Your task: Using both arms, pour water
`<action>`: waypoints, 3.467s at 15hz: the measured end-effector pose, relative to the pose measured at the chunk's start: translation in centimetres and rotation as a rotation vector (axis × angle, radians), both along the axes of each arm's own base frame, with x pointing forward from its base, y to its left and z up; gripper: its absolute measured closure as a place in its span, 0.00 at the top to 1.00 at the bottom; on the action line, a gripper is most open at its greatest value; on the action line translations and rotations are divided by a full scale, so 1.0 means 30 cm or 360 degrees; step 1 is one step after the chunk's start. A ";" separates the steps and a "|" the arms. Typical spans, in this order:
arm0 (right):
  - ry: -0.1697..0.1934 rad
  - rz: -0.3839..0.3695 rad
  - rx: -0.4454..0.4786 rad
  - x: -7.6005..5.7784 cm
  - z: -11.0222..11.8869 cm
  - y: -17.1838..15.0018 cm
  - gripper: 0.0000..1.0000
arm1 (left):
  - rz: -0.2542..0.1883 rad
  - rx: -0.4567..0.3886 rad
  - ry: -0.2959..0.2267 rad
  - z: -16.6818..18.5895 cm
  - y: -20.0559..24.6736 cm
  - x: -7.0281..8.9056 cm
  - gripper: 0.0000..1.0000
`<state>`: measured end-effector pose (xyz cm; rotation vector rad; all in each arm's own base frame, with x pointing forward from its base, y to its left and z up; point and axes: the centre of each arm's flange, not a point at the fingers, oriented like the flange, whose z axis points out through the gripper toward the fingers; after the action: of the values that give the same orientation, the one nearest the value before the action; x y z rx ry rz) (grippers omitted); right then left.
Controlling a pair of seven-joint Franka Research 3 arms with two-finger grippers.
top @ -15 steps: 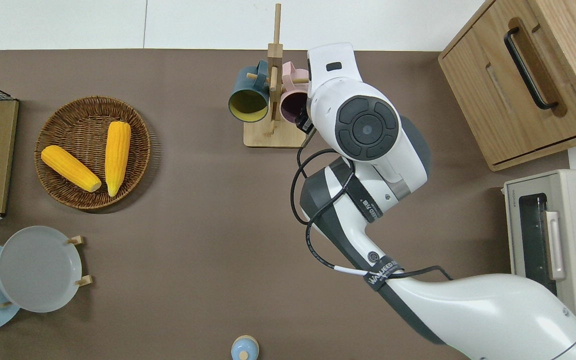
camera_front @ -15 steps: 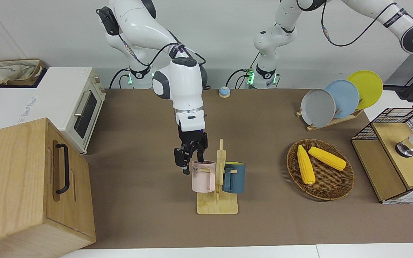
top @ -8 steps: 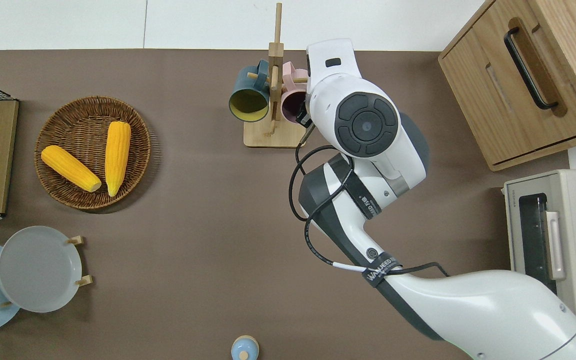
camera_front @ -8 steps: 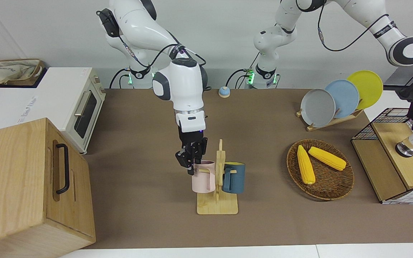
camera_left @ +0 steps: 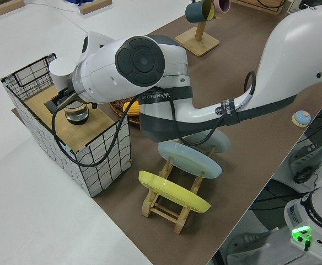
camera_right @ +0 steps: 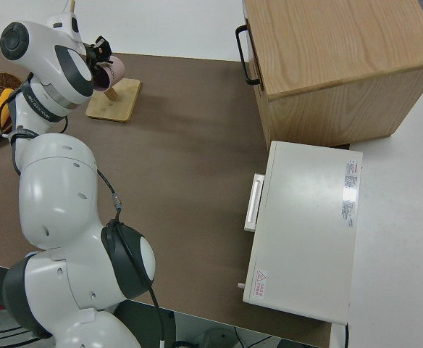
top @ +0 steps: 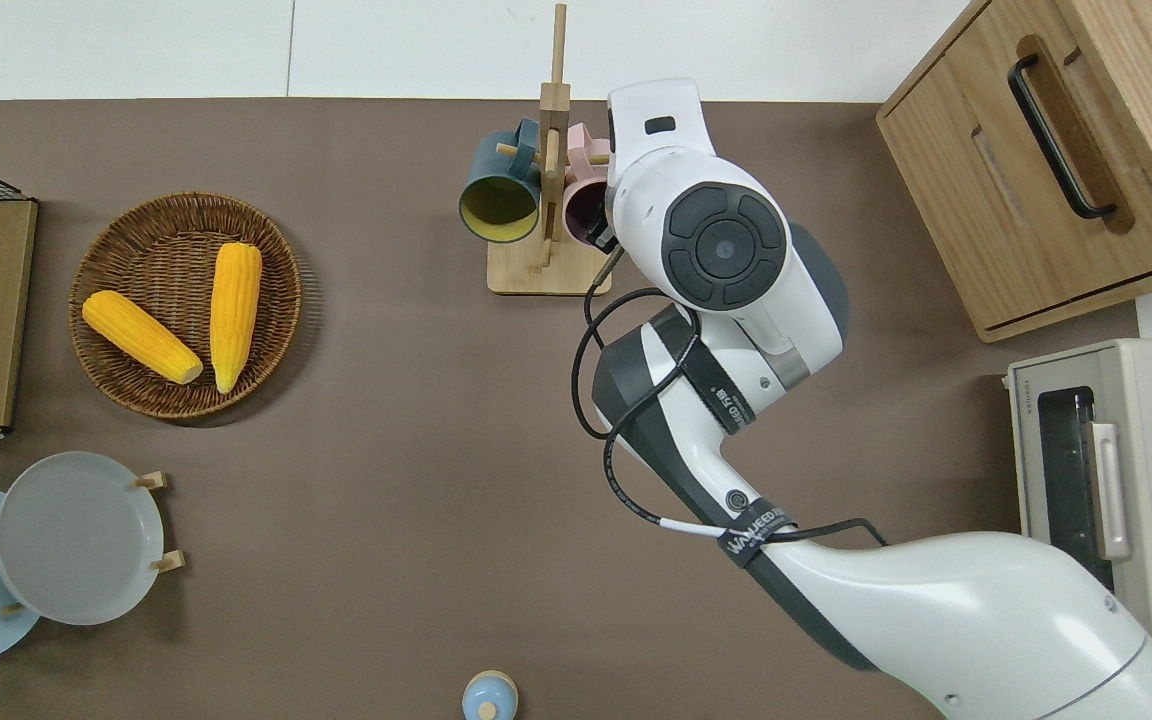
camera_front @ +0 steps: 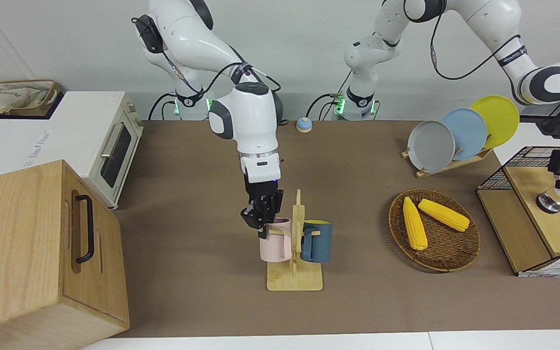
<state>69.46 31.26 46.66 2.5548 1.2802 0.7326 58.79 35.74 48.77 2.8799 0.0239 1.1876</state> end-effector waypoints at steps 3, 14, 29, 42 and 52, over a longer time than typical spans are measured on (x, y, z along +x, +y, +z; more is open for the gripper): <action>-0.0001 -0.0014 0.0003 0.004 -0.001 -0.005 0.13 | 0.0002 0.0004 -0.0009 0.001 -0.006 0.006 0.99; -0.0009 -0.0041 0.0013 0.009 0.007 -0.010 0.05 | 0.0008 -0.0010 0.0000 -0.044 -0.007 0.019 0.98; -0.0023 -0.0072 0.0030 0.017 0.024 -0.024 0.05 | 0.0011 -0.0016 -0.0008 -0.044 -0.009 0.022 0.64; -0.0008 -0.0125 0.0012 0.033 0.047 -0.087 0.05 | -0.0002 -0.0006 0.0020 0.022 -0.010 0.037 0.64; 0.0029 -0.0200 -0.0026 0.044 0.070 -0.180 0.05 | 0.0056 -0.0021 0.0156 0.224 -0.053 0.054 0.64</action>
<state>70.79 25.85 48.75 2.6063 1.1134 0.6728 60.42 34.16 55.48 2.9352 0.0839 1.0464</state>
